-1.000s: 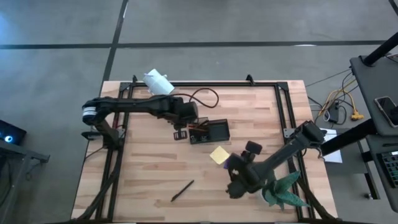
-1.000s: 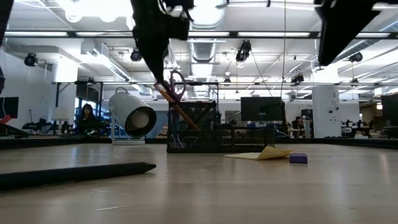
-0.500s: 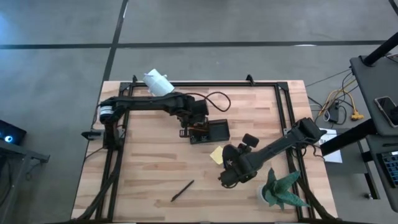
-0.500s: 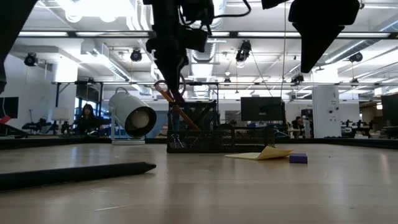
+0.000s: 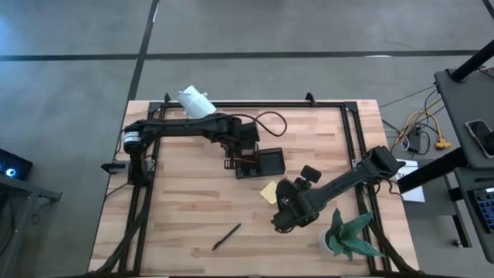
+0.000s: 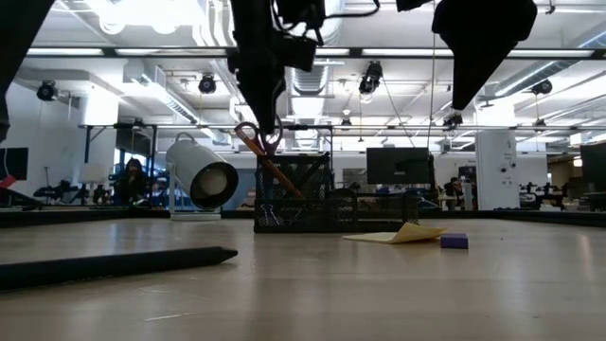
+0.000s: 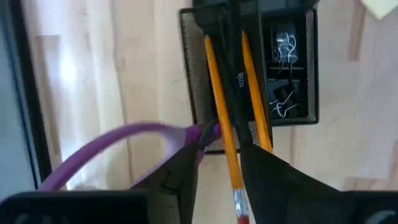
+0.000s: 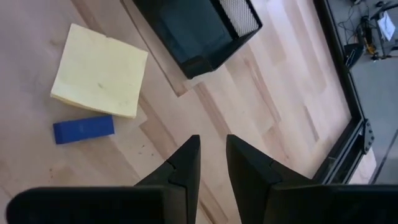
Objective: Pick and place office supplies into organizer
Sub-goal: Put the black pen into the black desk organizer
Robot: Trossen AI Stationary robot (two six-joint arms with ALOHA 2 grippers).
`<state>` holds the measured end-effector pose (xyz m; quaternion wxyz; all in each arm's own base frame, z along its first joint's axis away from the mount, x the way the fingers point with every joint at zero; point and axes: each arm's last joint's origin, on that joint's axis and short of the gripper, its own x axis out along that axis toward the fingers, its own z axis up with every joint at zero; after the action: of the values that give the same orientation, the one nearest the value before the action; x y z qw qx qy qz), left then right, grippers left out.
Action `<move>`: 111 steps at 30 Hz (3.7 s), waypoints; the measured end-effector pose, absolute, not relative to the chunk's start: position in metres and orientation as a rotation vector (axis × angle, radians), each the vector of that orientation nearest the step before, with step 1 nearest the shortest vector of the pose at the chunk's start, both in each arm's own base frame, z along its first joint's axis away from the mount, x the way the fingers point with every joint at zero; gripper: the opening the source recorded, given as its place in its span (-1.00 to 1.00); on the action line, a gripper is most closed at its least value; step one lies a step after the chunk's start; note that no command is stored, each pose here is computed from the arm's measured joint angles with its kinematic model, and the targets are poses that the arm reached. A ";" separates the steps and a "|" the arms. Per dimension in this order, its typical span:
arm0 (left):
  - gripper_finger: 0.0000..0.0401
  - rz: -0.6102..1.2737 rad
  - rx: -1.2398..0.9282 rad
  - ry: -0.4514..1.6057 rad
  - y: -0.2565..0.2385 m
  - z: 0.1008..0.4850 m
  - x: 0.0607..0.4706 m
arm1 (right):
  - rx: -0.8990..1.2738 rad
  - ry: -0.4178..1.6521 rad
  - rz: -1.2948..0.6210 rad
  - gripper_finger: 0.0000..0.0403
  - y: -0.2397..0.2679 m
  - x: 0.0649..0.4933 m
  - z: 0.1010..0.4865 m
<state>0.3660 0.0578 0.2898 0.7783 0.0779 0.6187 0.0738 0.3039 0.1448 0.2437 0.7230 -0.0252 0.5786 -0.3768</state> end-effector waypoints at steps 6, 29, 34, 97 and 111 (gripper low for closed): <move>-0.32 0.210 -0.015 1.273 0.040 0.321 0.342 | -0.079 1.263 -0.834 -0.65 0.144 0.305 0.244; -0.29 0.220 -0.754 1.160 -0.150 0.225 0.245 | -0.169 1.278 -0.462 -0.65 0.134 0.338 0.232; -0.29 0.305 -0.804 1.217 -0.174 0.202 0.250 | -0.204 1.297 -0.446 -0.65 0.133 0.336 0.227; -1.00 0.333 -0.548 1.240 -0.228 0.147 0.292 | -0.240 1.370 -0.504 -0.65 0.147 0.302 0.214; -0.99 0.279 -0.376 1.097 -0.203 0.182 0.289 | -0.189 1.349 -0.539 -0.65 0.146 0.302 0.216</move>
<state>0.2892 -0.2032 0.1824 0.8275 -0.1769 0.5165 0.1312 0.3018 0.1465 0.2156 0.7434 -0.0864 0.6159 -0.2460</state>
